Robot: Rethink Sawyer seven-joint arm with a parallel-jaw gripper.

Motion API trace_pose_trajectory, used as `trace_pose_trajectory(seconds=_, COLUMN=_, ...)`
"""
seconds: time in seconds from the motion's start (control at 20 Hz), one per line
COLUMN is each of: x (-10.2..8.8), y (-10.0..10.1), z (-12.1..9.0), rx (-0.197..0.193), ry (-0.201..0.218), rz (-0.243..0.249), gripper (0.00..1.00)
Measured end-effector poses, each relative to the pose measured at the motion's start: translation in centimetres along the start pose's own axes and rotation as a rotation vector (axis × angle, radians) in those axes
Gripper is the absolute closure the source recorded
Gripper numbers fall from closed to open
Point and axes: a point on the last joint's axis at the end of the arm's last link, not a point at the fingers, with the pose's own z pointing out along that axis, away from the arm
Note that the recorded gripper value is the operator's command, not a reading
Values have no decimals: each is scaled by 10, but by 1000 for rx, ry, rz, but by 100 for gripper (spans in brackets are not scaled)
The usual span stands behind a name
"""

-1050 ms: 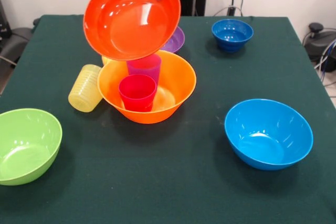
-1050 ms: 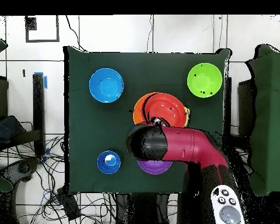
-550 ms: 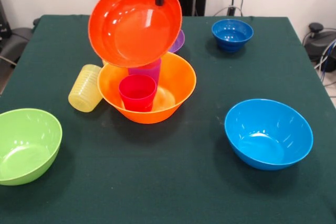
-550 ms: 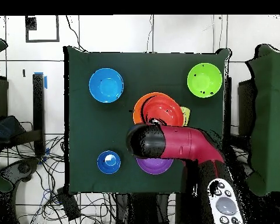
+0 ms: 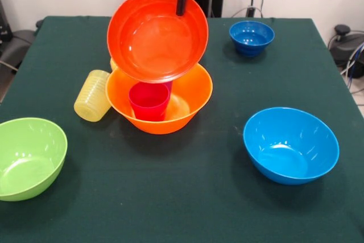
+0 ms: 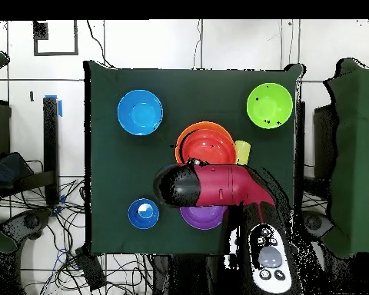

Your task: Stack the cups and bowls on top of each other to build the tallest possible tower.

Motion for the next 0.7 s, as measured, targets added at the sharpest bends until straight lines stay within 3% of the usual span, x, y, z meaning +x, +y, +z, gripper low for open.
trace_pose_trajectory(seconds=0.4, x=9, y=-6, z=10, rx=31, ry=-2, rz=4, gripper=100)
trace_pose_trajectory(seconds=0.7, x=15, y=-8, z=17, rx=22, ry=-2, rz=22, gripper=100)
